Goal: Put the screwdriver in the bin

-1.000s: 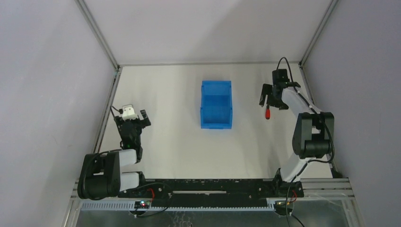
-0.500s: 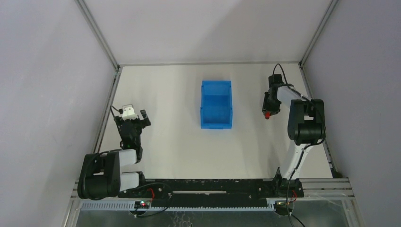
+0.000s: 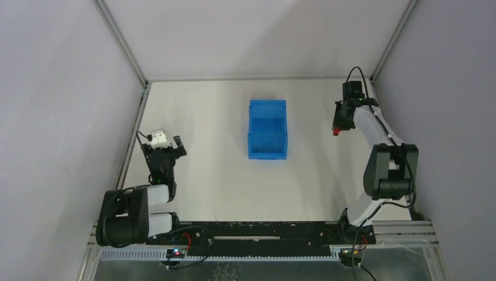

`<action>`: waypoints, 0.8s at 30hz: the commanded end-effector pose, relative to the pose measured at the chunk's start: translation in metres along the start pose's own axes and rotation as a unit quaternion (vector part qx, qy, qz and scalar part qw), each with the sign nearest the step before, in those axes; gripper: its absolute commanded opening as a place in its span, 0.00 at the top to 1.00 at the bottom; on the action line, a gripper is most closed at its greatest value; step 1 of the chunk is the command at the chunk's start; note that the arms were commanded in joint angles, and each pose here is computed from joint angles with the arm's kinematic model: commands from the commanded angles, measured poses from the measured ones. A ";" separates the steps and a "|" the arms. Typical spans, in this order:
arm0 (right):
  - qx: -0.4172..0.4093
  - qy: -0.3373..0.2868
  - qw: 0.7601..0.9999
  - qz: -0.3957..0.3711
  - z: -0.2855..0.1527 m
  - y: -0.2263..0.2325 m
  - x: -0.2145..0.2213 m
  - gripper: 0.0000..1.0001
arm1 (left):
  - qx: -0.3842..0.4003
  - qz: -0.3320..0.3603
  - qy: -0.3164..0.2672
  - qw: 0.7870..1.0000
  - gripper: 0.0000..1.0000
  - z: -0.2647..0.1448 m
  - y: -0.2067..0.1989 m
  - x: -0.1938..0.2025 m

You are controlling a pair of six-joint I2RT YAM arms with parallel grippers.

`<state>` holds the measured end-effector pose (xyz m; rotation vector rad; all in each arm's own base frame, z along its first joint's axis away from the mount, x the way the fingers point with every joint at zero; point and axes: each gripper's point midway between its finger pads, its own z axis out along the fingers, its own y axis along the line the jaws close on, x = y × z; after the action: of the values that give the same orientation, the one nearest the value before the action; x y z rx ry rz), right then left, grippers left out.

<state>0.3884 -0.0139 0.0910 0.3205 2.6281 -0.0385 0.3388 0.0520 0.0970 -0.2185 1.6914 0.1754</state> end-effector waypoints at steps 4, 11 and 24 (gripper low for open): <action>-0.065 -0.059 0.996 0.014 -0.086 0.023 -0.022 0.94 | 0.006 -0.010 -0.061 0.998 0.00 0.009 -0.004 -0.040; -0.258 -0.090 0.961 -0.028 -0.164 0.124 -0.024 0.92 | 0.005 -0.010 -0.061 0.998 0.00 0.009 -0.003 -0.040; -0.265 -0.105 0.940 -0.189 -0.150 0.255 -0.002 0.90 | 0.006 -0.010 -0.061 0.998 0.00 0.009 -0.004 -0.040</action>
<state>0.3619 0.2319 0.2520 -0.3157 2.3440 0.6100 0.3388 0.0520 0.0970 -0.2185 1.6914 0.1754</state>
